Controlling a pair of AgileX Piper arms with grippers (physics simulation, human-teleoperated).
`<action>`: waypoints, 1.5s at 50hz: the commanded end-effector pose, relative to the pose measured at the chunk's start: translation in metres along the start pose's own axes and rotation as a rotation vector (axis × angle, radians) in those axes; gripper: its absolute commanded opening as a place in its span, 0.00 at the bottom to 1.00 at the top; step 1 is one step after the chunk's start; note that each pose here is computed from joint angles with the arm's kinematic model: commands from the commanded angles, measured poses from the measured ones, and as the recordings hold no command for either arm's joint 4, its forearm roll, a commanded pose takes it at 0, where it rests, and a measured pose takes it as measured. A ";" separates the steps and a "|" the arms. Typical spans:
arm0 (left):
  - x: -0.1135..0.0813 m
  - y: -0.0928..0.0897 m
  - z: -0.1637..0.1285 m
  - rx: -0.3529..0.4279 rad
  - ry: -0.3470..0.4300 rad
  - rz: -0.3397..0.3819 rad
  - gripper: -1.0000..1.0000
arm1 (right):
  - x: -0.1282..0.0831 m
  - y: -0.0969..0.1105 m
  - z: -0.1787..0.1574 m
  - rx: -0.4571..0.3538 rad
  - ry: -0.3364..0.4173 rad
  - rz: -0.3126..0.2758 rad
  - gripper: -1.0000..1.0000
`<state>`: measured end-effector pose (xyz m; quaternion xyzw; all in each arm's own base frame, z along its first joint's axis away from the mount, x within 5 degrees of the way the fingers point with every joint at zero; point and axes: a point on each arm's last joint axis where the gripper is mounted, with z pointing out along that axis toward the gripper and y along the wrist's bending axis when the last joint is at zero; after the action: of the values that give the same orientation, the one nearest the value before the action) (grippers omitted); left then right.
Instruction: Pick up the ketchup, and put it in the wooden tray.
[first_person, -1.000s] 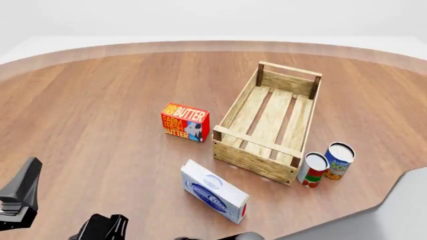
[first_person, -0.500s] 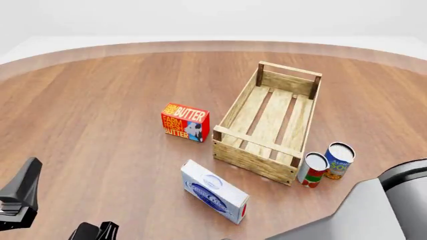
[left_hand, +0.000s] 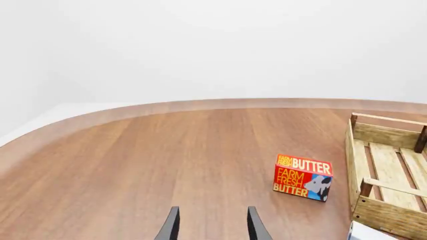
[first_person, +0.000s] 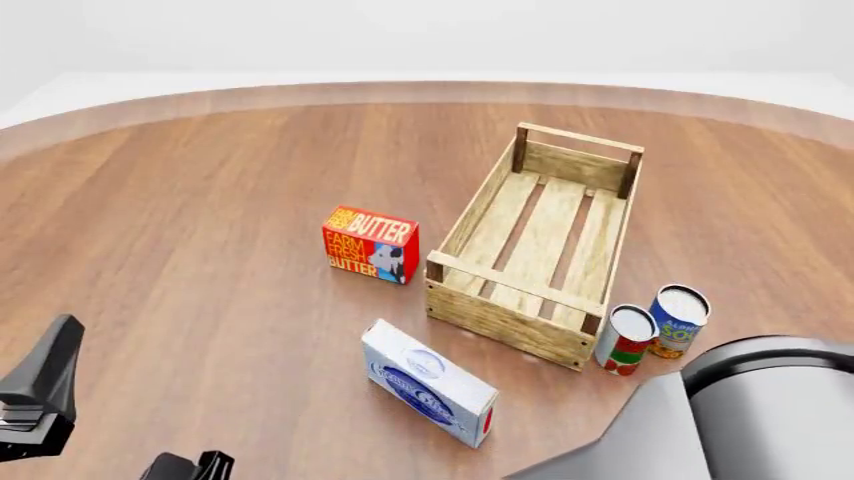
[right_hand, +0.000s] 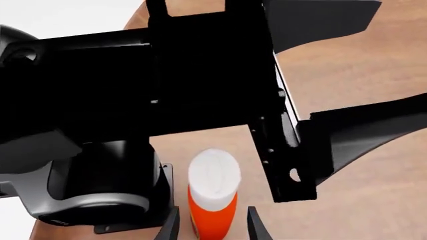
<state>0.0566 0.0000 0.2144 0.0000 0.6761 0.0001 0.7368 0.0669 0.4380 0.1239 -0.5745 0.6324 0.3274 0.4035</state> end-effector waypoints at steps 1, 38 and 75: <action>0.000 0.000 0.000 0.000 0.000 0.000 1.00 | 0.007 -0.002 0.008 0.003 0.011 0.006 1.00; 0.000 0.000 0.000 0.000 0.000 0.000 1.00 | 0.008 0.004 0.006 -0.009 0.019 -0.013 0.00; 0.000 0.000 0.000 0.000 0.000 0.000 1.00 | 0.039 -0.080 -0.087 0.205 -0.019 0.147 0.00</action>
<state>0.0566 0.0000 0.2144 0.0000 0.6761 0.0001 0.7368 0.1217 0.3543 0.1213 -0.5044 0.6873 0.2976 0.4296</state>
